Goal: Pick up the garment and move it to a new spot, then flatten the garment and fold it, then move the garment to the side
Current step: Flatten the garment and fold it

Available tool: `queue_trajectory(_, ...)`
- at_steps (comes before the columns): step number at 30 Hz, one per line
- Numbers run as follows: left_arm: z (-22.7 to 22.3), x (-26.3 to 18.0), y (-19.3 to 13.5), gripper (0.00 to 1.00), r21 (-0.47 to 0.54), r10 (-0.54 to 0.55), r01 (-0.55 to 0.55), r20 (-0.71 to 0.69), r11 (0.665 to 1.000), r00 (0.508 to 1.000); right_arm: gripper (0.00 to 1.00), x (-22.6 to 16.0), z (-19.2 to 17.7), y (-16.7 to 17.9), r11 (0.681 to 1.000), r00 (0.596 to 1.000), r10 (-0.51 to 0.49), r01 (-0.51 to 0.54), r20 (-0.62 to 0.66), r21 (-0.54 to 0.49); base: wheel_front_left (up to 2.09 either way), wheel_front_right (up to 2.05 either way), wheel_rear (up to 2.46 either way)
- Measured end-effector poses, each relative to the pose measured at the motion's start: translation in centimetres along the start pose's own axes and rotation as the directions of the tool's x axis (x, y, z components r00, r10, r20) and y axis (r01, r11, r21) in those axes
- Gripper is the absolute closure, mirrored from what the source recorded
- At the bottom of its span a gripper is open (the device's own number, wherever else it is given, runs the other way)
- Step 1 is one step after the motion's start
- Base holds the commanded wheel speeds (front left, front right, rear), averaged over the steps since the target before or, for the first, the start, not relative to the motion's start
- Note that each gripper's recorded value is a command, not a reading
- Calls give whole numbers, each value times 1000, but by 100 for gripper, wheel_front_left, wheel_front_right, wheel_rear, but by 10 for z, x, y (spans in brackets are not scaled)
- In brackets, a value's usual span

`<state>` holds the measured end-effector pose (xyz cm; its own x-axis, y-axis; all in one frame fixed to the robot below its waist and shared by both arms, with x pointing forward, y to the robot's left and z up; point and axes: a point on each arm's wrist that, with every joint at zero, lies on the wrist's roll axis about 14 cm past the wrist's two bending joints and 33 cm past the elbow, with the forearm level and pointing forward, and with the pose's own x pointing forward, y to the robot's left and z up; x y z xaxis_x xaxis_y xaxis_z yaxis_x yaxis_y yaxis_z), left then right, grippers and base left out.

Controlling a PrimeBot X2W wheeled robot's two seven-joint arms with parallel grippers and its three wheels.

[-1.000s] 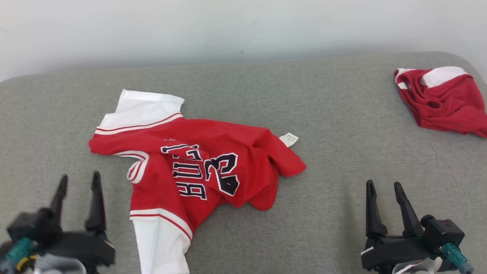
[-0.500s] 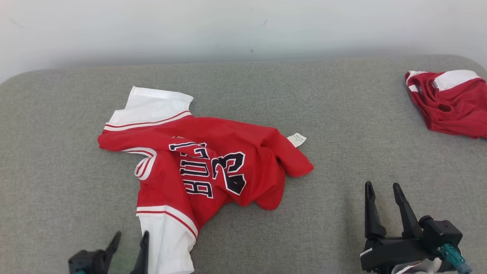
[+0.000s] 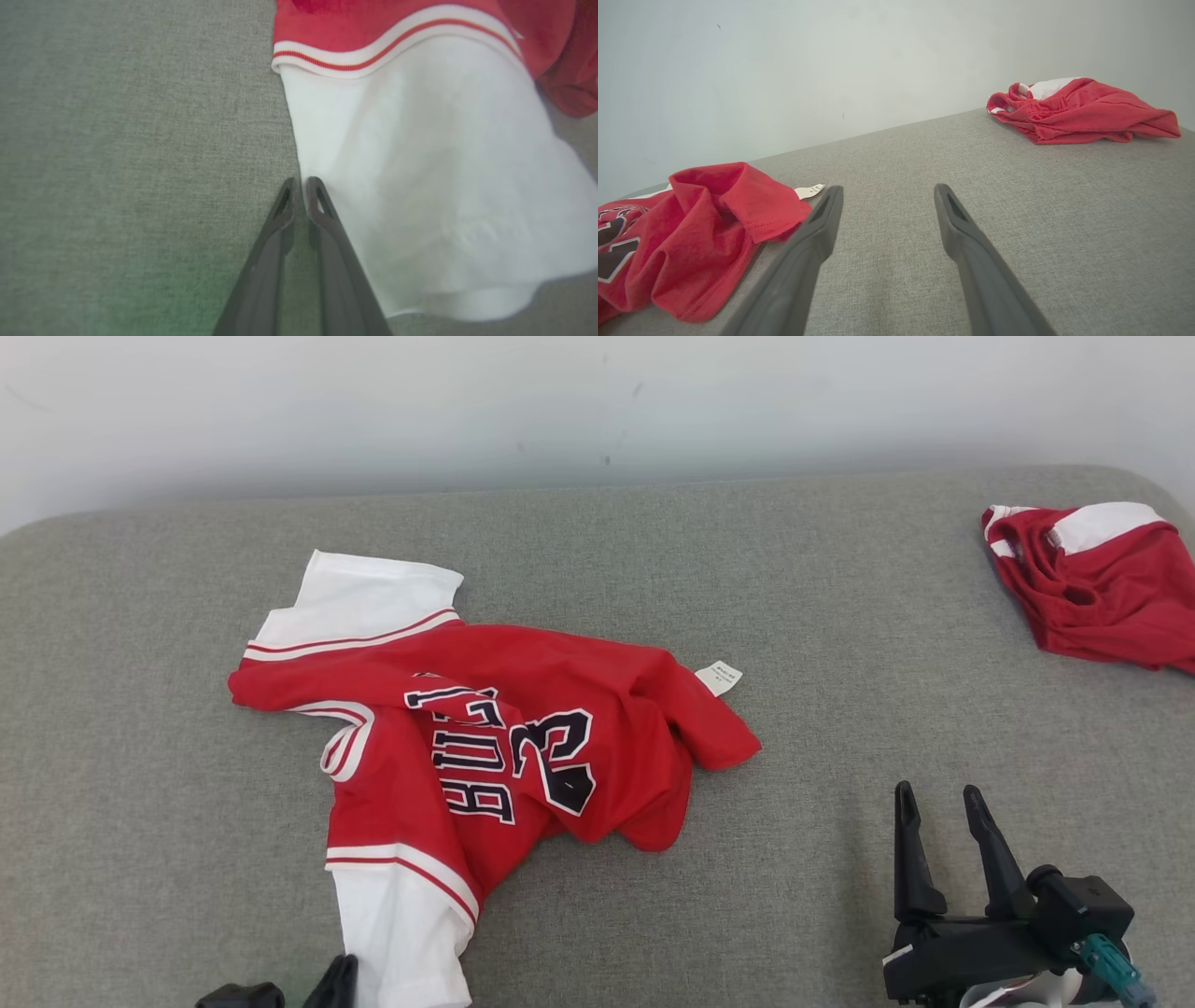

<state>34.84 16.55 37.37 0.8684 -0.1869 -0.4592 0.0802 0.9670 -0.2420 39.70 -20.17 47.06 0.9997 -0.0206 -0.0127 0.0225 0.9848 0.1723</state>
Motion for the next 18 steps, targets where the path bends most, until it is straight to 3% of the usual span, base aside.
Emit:
queue_trajectory(6,8,1,4,100,-10,21,-20,55,1000,998,0,-1,2,0,1000,1000,0,0,6,1,0,0,0)
queue_trajectory(18,38,-20,39,100,-31,161,-158,183,987,970,0,1,2,7,1000,1000,20,-20,7,4,0,0,0)
